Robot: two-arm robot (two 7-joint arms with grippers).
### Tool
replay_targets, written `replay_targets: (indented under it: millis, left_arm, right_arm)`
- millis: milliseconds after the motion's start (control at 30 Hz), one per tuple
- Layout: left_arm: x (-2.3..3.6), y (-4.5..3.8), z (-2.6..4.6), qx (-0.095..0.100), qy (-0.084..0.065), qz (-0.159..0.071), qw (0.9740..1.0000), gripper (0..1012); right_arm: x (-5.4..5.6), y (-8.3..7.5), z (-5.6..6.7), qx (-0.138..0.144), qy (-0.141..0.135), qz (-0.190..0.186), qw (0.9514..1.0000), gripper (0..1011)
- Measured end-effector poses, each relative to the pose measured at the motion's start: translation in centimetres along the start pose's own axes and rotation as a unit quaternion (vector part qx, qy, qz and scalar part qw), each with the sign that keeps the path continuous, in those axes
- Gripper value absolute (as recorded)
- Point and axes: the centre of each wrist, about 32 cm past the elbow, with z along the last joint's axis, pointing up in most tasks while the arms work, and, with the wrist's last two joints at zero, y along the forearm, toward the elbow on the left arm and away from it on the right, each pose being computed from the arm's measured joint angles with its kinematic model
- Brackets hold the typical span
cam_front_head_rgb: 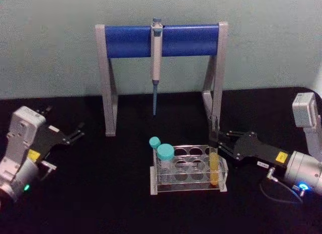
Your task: Pick up the test tube from the test tube rack, shake it, then place it back into the test tube rack.
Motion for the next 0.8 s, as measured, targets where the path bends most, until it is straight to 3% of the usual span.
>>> replay_targets:
  millis: [800]
  left_arm:
    - [0.00,0.00,0.00,0.000,0.000,0.000,1.0000,1001]
  right_arm:
    - [0.02,0.20,0.03,-0.007,-0.002,-0.003,1.0000,226]
